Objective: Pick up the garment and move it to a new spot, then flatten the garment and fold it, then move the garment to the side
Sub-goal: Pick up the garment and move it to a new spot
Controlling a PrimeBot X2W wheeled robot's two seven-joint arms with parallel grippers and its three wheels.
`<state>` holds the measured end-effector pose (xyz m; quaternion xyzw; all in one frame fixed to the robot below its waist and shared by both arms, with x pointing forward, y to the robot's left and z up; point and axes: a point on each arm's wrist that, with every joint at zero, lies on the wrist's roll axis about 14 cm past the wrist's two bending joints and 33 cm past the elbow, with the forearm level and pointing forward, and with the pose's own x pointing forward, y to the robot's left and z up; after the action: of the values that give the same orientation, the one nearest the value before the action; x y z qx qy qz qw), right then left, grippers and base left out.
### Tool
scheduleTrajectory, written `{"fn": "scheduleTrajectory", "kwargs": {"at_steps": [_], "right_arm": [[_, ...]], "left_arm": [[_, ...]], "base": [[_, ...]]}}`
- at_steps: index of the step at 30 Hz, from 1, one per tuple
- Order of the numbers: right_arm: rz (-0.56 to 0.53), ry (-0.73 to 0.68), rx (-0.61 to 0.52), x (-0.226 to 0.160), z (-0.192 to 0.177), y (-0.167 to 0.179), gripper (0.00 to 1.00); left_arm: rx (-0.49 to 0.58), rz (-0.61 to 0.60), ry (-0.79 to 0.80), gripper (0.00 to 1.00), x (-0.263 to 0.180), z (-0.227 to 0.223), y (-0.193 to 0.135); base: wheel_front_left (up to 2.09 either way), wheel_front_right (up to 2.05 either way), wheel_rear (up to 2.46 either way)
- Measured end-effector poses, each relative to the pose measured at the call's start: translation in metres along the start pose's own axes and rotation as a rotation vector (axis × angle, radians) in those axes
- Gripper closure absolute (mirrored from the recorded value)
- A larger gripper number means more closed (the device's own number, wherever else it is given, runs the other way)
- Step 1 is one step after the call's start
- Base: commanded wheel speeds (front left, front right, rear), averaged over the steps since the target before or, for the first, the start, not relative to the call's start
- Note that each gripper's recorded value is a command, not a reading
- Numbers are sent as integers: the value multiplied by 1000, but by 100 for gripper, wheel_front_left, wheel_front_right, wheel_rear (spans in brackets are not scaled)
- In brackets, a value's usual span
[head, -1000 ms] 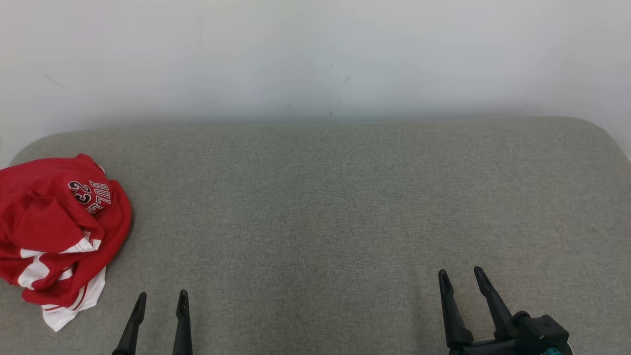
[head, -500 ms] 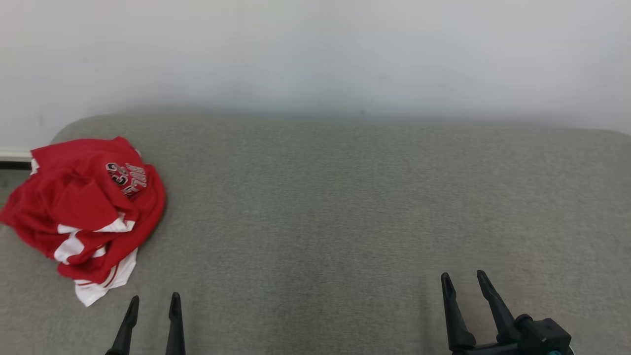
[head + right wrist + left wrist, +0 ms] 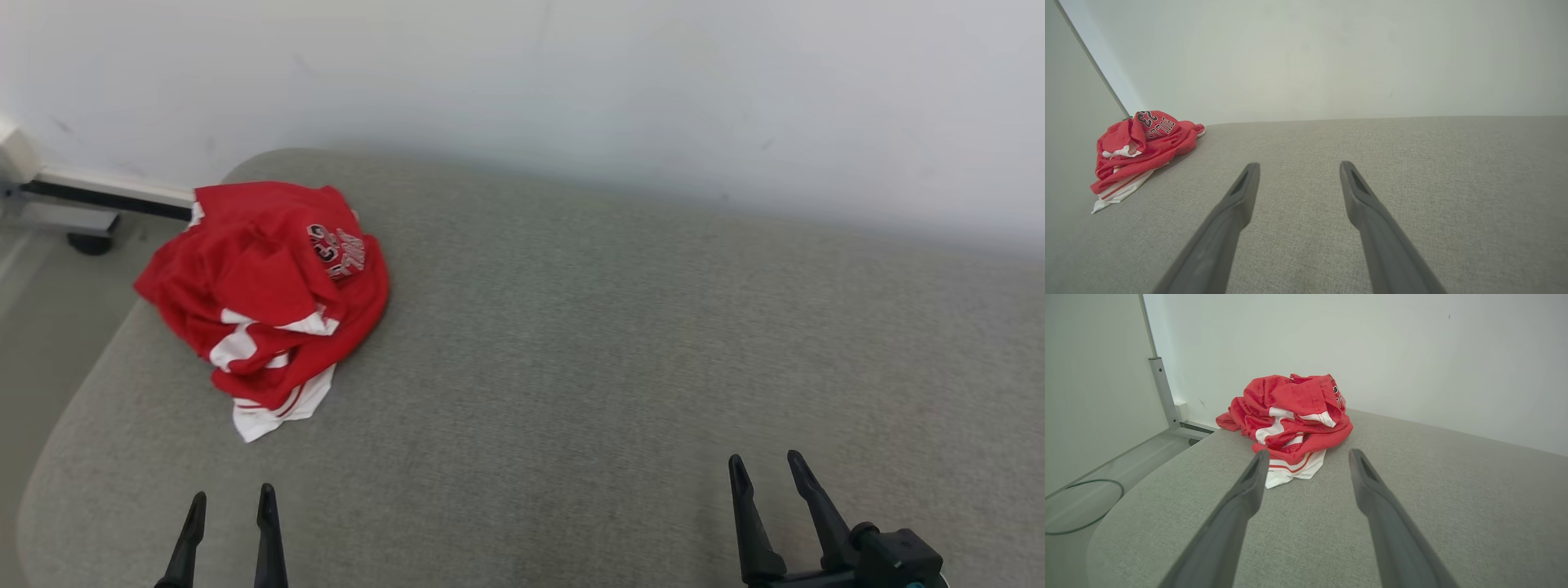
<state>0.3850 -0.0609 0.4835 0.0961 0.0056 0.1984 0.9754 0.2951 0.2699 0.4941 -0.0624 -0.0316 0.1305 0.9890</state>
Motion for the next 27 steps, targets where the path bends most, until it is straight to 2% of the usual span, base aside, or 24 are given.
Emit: {"fn": "scheduleTrajectory", "kwargs": {"at_steps": [19, 27], "right_arm": [[197, 36, -7, 25, -12, 62, 0], [211, 38, -10, 21, -11, 67, 0]], "left_arm": [[11, 224, -24, 0, -49, 9, 62], [14, 251, -35, 0, -53, 11, 71]], "base": [[0, 0, 0], [0, 0, 0]]}}
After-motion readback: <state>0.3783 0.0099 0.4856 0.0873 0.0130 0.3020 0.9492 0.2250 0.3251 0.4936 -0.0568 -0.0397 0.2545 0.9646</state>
